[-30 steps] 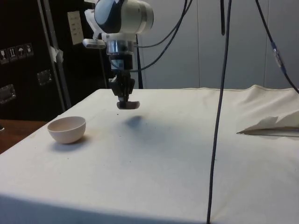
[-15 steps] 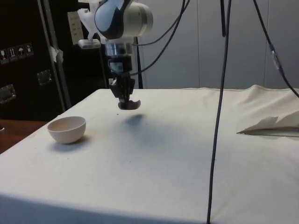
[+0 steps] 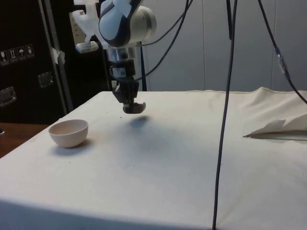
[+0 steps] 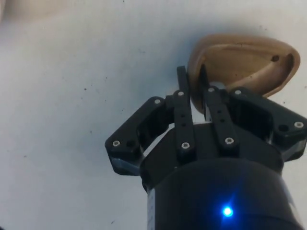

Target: Pour the coffee beans from the cup into the bowl.

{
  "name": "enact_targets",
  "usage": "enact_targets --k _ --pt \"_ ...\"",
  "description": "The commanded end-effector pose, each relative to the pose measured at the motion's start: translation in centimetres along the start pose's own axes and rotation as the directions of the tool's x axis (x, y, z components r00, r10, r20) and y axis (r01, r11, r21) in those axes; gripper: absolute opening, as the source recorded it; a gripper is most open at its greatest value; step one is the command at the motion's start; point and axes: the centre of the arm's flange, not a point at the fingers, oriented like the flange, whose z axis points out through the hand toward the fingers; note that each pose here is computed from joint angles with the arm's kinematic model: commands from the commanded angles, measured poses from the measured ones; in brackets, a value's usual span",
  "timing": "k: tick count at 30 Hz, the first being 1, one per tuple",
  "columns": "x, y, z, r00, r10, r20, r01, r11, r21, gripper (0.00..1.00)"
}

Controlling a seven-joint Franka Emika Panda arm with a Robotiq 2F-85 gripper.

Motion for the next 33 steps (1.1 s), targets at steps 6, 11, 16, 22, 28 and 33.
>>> enact_targets --k 6,11,16,22,28,33 --pt "-0.2 -0.7 1.0 0.9998 0.004 -0.02 -0.004 0.9996 -0.027 0.0" --pt "-0.7 -1.0 1.5 0.998 0.005 -0.063 -0.008 0.9988 -0.049 0.0" --pt "-1.2 -1.2 1.9 0.996 0.005 -0.089 -0.011 0.9979 -0.064 0.0" --pt "-1.4 -1.8 2.0 0.9951 0.009 -0.099 -0.015 0.9977 -0.066 0.02" --pt "-1.4 -1.9 2.1 0.9951 0.009 -0.099 -0.016 0.9978 -0.065 0.32" --pt "-1.4 -2.0 2.1 0.995 0.01 -0.1 -0.017 0.9978 -0.064 0.57"
